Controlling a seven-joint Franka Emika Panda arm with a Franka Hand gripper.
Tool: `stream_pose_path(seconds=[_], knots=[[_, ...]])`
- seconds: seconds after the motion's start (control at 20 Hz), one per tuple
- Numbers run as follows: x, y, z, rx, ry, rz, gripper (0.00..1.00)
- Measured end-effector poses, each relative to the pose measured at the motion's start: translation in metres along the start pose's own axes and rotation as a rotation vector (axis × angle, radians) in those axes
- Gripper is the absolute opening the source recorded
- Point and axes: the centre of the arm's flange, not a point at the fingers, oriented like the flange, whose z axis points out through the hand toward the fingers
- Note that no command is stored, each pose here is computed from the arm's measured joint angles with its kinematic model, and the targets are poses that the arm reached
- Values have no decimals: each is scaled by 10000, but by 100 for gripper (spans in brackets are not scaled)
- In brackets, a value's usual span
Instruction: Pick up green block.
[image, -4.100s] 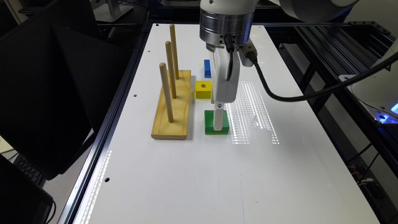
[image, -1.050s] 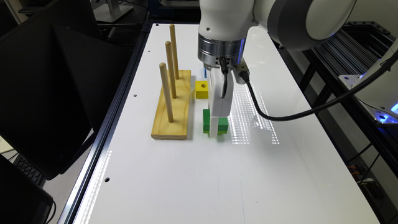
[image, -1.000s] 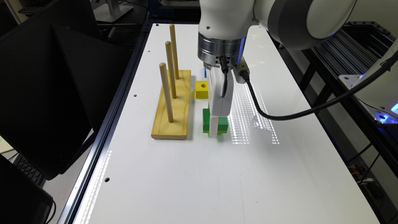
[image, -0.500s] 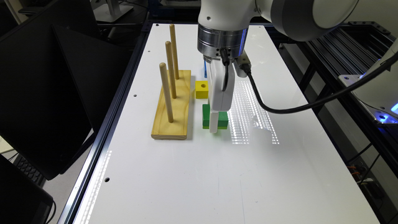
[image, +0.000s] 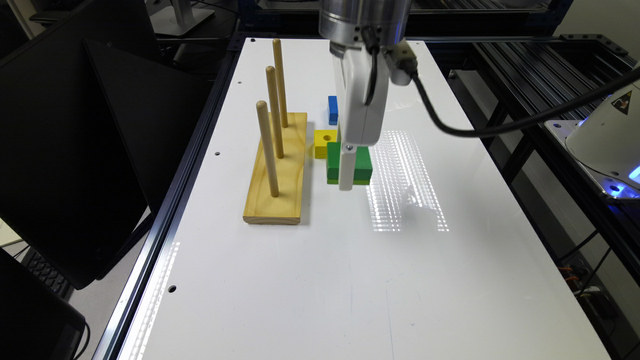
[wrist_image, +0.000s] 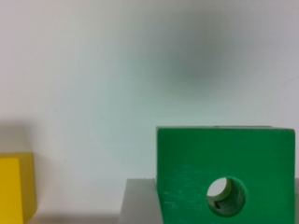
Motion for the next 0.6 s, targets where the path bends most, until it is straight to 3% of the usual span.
stream_pose_path(seconds=[0.2, 0.4, 0.6], knots=[[-3, -11, -124, 49, 101, 14, 0], [-41, -14, -400, 37, 178, 73, 0], [-72, -5, -559, 8, 198, 109, 0]])
